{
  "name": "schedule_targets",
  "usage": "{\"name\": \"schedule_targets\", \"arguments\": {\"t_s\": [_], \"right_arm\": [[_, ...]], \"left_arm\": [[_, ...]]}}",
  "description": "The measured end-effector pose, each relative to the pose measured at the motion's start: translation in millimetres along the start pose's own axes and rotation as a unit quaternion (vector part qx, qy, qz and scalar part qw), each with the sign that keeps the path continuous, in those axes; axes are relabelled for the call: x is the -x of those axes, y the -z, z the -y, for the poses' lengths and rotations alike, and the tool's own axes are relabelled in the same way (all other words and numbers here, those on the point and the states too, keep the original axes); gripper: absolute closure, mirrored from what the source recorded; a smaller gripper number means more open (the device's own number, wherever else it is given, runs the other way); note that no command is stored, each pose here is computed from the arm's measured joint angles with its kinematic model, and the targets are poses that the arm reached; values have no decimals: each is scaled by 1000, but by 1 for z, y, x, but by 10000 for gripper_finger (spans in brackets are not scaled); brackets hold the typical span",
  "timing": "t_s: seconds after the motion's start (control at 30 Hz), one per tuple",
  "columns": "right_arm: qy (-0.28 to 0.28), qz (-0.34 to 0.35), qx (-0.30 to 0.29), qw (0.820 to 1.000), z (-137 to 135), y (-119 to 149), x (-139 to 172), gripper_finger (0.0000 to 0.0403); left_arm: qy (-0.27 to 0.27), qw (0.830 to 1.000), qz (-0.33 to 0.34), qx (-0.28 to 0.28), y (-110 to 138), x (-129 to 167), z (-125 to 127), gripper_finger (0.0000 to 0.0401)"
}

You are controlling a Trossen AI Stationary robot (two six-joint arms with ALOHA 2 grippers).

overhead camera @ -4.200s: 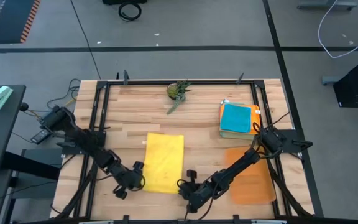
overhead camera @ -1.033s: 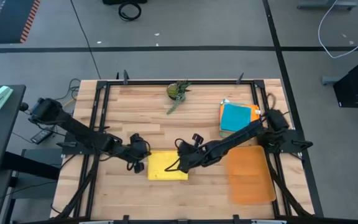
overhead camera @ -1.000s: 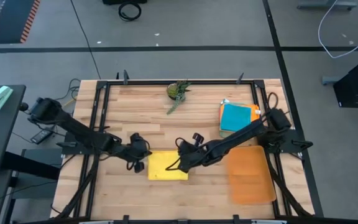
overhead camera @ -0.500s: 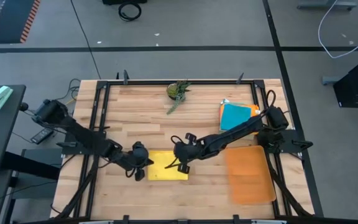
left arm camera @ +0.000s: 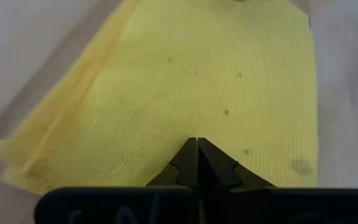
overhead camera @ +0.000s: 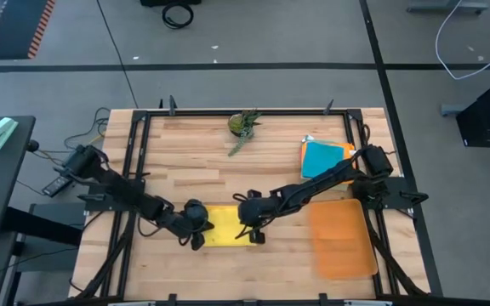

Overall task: Fold microfiber towels
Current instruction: Fold the yellow microfiber towel

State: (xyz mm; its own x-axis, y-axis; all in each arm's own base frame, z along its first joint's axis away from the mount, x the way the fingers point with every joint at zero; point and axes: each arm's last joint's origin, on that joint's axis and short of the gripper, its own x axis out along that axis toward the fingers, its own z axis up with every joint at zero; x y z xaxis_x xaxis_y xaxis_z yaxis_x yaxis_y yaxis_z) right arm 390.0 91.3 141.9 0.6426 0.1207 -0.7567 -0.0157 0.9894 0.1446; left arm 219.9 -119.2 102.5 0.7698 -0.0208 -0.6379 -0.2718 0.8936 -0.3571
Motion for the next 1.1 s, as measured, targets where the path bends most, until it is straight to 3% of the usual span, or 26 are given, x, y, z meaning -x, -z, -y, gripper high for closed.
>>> {"name": "schedule_targets", "arguments": {"t_s": [0.2, 0.43, 0.6, 0.77, 0.93, 1.1], "right_arm": [[6, 5, -63, 998, 6, 36, -9, 402], [21, 13, -102, 994, -23, 58, -7, 402], [-13, 25, -108, 994, -55, 56, -4, 402], [-40, 59, -36, 997, -81, 25, 14, 402], [19, 43, 16, 999, -65, -1, 20, 402], [56, 5, -2, 998, -22, -4, 16, 402]], "left_arm": [[0, 1000, -18, 14, 1, -8, -5, 390], [-8, 999, -31, -14, -13, -16, -20, 394], [-40, 998, -2, -45, -35, -22, -44, 391], [-29, 994, 64, -79, -61, -12, -48, 394], [39, 992, 83, -92, -67, 7, -28, 378], [79, 992, 48, -80, -47, 13, -7, 394]]}}
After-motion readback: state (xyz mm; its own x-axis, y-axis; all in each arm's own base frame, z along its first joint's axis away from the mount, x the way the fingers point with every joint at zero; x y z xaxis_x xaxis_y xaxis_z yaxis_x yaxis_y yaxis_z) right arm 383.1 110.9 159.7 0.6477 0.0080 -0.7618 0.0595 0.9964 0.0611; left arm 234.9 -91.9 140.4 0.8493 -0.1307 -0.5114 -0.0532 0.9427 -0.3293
